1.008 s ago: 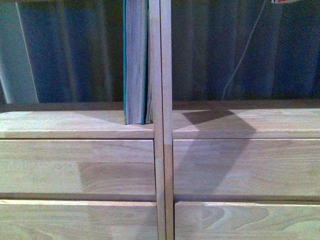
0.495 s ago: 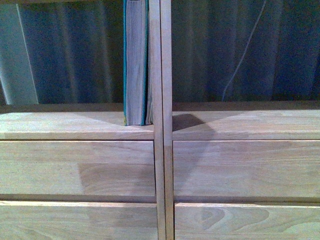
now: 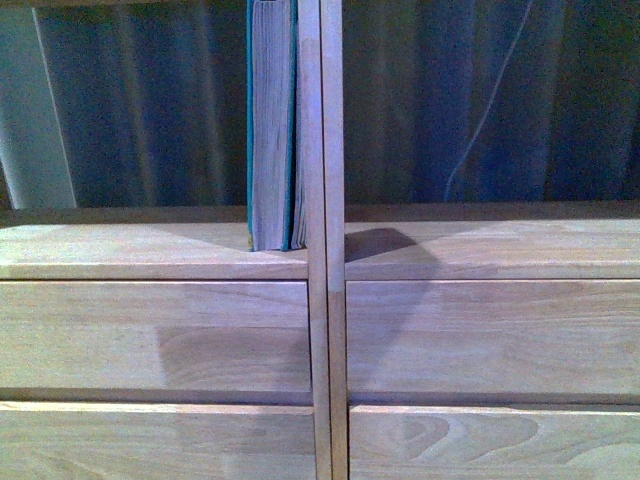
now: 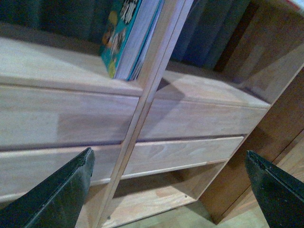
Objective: Organize books on shelf
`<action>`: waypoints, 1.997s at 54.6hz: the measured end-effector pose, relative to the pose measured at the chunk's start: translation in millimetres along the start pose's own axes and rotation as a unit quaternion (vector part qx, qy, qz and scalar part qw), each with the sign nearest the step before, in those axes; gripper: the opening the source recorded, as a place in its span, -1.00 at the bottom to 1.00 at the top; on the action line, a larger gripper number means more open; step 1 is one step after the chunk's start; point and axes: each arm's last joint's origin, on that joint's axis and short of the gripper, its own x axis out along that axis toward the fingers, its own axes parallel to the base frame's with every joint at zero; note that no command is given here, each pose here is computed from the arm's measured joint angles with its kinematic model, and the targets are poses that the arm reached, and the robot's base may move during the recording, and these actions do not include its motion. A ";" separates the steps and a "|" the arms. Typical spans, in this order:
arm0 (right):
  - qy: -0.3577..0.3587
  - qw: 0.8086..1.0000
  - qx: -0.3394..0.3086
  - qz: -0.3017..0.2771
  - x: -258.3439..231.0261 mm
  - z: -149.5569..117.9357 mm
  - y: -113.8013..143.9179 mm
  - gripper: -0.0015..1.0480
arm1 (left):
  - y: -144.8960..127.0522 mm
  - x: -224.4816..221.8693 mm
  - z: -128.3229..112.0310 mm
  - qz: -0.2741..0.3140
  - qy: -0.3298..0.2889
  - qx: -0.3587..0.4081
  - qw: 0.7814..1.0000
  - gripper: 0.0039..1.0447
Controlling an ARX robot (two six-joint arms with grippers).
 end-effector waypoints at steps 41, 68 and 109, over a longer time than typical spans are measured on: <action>0.005 0.992 -0.039 0.121 18.0 -1.1 70.9 -0.86 | -30.4 100.0 152.2 -0.291 -0.077 -0.129 0.945 0.86; 0.028 0.986 -0.023 0.165 9.0 -12.0 93.4 -0.86 | -75.7 156.2 137.7 -0.371 -0.058 -0.222 0.900 0.86; 0.082 0.974 0.002 0.210 -15.1 -31.9 107.8 -0.86 | -91.9 191.9 136.9 -0.391 -0.101 -0.204 0.892 0.86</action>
